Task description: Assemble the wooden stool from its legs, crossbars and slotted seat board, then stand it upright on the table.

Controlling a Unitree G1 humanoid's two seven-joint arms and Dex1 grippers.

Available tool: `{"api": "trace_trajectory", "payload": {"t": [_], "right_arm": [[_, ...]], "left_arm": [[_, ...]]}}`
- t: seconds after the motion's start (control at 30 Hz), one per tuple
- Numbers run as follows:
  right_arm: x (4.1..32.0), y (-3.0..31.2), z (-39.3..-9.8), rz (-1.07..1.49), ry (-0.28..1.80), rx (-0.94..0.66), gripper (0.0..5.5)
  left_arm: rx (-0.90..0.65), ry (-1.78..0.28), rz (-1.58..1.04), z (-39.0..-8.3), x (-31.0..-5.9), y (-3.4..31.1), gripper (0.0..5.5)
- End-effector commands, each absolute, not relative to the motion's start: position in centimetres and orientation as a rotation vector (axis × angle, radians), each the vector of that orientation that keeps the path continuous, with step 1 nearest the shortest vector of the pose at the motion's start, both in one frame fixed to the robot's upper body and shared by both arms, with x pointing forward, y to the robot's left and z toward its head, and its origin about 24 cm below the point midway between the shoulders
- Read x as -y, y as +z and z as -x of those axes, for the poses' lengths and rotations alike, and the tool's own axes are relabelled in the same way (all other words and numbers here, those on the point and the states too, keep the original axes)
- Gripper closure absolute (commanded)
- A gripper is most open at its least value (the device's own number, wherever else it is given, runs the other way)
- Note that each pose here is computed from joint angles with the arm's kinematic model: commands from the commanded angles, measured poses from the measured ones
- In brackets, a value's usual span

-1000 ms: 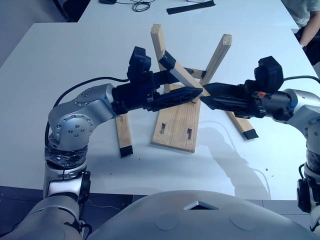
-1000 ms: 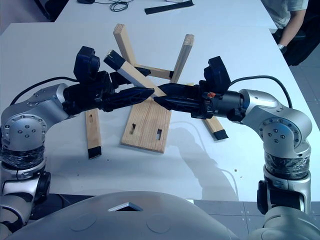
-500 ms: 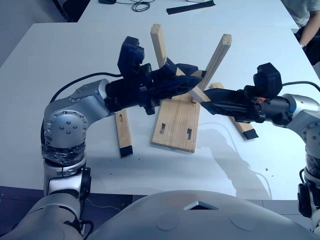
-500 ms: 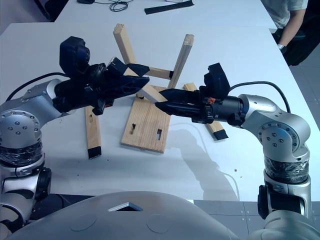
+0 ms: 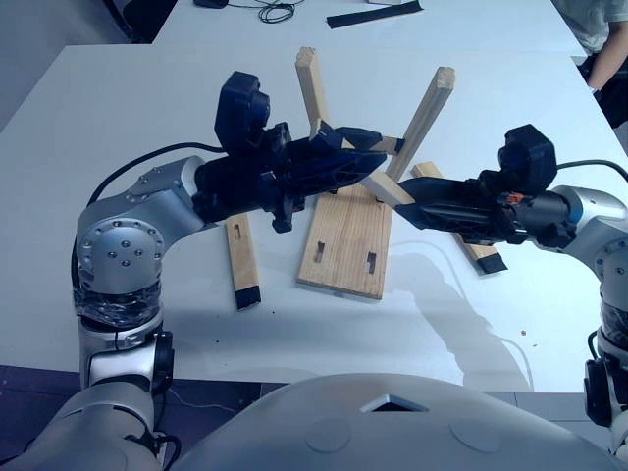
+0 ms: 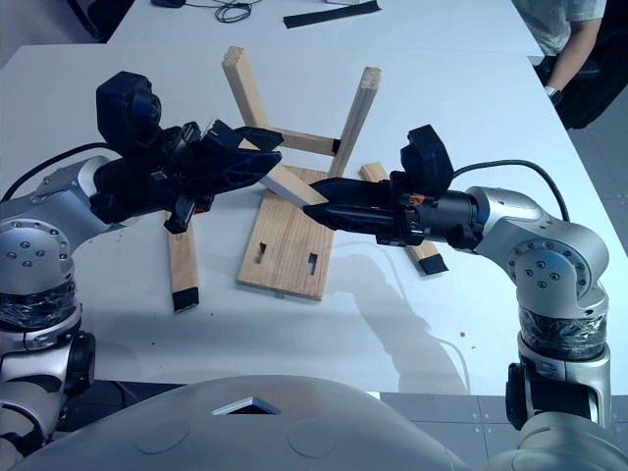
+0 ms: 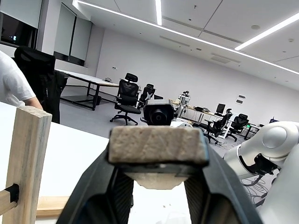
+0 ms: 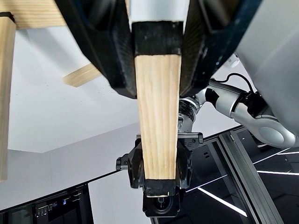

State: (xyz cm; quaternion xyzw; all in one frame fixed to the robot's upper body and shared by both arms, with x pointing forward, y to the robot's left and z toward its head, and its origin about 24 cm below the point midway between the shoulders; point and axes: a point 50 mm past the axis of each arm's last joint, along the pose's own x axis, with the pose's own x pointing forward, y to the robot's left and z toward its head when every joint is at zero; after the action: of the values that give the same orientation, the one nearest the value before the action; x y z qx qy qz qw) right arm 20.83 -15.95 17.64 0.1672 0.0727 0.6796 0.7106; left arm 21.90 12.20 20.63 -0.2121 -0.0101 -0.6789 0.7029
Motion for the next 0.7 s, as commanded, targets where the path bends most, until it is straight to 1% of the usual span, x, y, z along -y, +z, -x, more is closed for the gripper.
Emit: {"api": "trace_trajectory", "payload": {"t": [0.03, 0.07, 0.1, 0.13, 0.17, 0.23, 0.33, 0.37, 0.5, 0.57, 0.63, 0.67, 0.7], "right_arm": [[16.2, 18.2, -21.0, -0.337, 1.462, -0.141, 4.18], [16.1, 18.1, -21.1, -0.330, 1.446, -0.132, 4.18], [16.0, 17.9, -21.2, -0.316, 1.434, -0.138, 3.81], [16.0, 17.7, -21.2, -0.305, 1.427, -0.149, 3.76], [16.0, 17.5, -21.1, -0.301, 1.426, -0.163, 3.54], [16.1, 16.9, -21.0, -0.254, 1.406, -0.197, 3.26], [16.5, 15.8, -20.7, -0.171, 1.379, -0.249, 3.19], [16.8, 15.6, -20.7, -0.169, 1.364, -0.258, 3.19], [18.7, 15.2, -20.3, -0.168, 1.261, -0.253, 3.19], [19.5, 14.8, -19.7, -0.168, 1.185, -0.253, 3.19], [20.0, 14.5, -18.9, -0.166, 1.126, -0.249, 3.19], [20.2, 14.3, -18.4, -0.158, 1.089, -0.246, 3.19], [20.3, 14.1, -18.1, -0.163, 1.056, -0.244, 3.19]], "left_arm": [[0.003, -1.556, 0.450, -21.4, -11.8, 20.4, 4.18], [0.005, -1.554, 0.450, -21.4, -11.8, 20.5, 4.18], [0.008, -1.553, 0.450, -21.5, -11.8, 20.5, 4.18], [0.012, -1.552, 0.450, -21.6, -11.8, 20.7, 4.18], [0.017, -1.549, 0.450, -21.7, -11.8, 20.8, 4.18], [0.026, -1.542, 0.444, -21.9, -12.0, 21.1, 4.18], [0.026, -1.502, 0.404, -22.3, -12.5, 21.4, 4.18], [0.017, -1.458, 0.363, -22.7, -12.8, 21.4, 4.18], [-0.033, -1.332, 0.111, -23.3, -15.9, 22.0, 4.18], [-0.112, -1.270, -0.036, -23.3, -18.1, 21.6, 4.18], [-0.097, -1.189, -0.183, -23.3, -20.0, 21.2, 4.18], [-0.088, -1.164, -0.318, -23.3, -20.6, 20.8, 4.18], [-0.139, -1.188, -0.342, -23.0, -21.5, 20.4, 4.18]]}}
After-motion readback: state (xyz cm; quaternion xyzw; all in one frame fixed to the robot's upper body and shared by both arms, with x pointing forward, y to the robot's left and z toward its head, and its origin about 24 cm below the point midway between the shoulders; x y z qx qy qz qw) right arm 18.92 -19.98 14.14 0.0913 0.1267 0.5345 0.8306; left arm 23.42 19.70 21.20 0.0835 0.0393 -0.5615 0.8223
